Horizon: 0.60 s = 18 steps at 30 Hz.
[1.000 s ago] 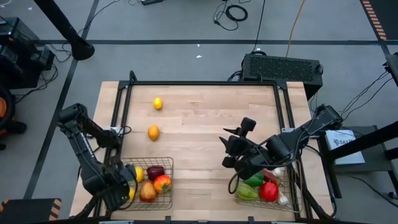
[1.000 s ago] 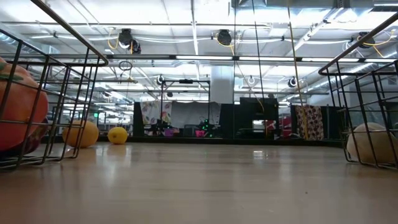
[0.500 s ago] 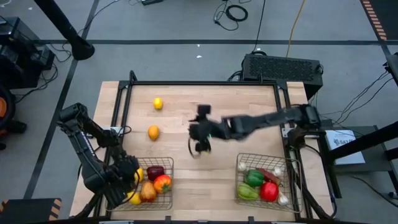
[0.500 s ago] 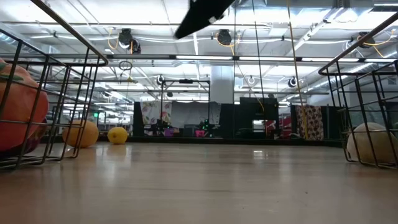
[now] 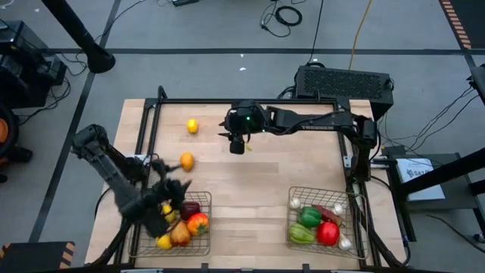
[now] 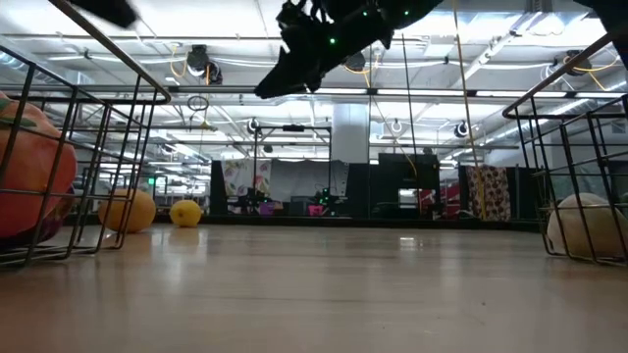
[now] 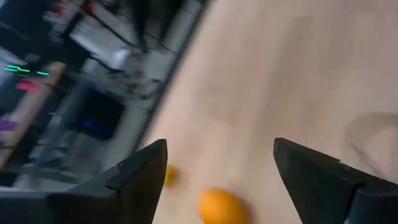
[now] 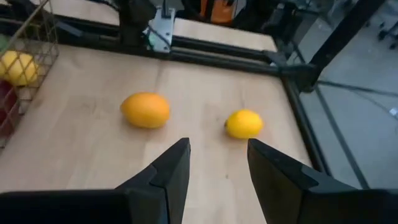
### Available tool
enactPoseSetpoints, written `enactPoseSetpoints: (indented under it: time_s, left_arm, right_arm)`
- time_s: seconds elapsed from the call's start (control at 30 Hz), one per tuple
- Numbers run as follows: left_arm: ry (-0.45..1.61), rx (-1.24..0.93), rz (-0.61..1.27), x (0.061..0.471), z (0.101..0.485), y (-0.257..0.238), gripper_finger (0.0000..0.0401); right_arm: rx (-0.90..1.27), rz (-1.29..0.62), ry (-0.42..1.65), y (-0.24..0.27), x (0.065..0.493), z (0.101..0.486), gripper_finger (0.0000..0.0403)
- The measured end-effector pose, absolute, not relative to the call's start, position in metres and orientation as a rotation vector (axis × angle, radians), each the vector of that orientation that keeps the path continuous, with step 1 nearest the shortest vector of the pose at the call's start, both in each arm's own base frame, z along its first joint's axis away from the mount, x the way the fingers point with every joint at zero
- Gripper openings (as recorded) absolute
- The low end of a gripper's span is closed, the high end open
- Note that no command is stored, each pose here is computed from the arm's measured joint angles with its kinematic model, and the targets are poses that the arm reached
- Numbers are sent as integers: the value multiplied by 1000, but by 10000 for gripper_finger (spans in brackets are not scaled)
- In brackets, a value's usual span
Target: Sort produce into baskets
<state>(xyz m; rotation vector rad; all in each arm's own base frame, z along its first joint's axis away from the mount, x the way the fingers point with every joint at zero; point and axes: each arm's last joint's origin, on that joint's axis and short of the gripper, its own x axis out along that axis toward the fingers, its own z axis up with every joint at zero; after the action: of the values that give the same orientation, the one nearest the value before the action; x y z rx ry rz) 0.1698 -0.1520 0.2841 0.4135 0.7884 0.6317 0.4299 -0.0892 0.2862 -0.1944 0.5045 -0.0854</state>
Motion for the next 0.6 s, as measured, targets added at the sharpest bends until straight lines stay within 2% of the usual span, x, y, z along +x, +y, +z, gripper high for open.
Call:
enactPoseSetpoints:
  time_s: [0.13,0.27,0.47,0.6]
  left_arm:
    - [774,472,734,182,301,-113,301]
    - [843,461,786,176,322,-73,301]
    - [999,229,826,166,339,-13,301]
    - [980,26,852,181,340,19,301]
  right_arm:
    - [-162,-62,566,-78,421,291,153]
    - [-142,-41,607,-62,399,315,153]
    - [-142,42,729,-31,378,324,153]
    - [-169,108,809,-12,373,318,153]
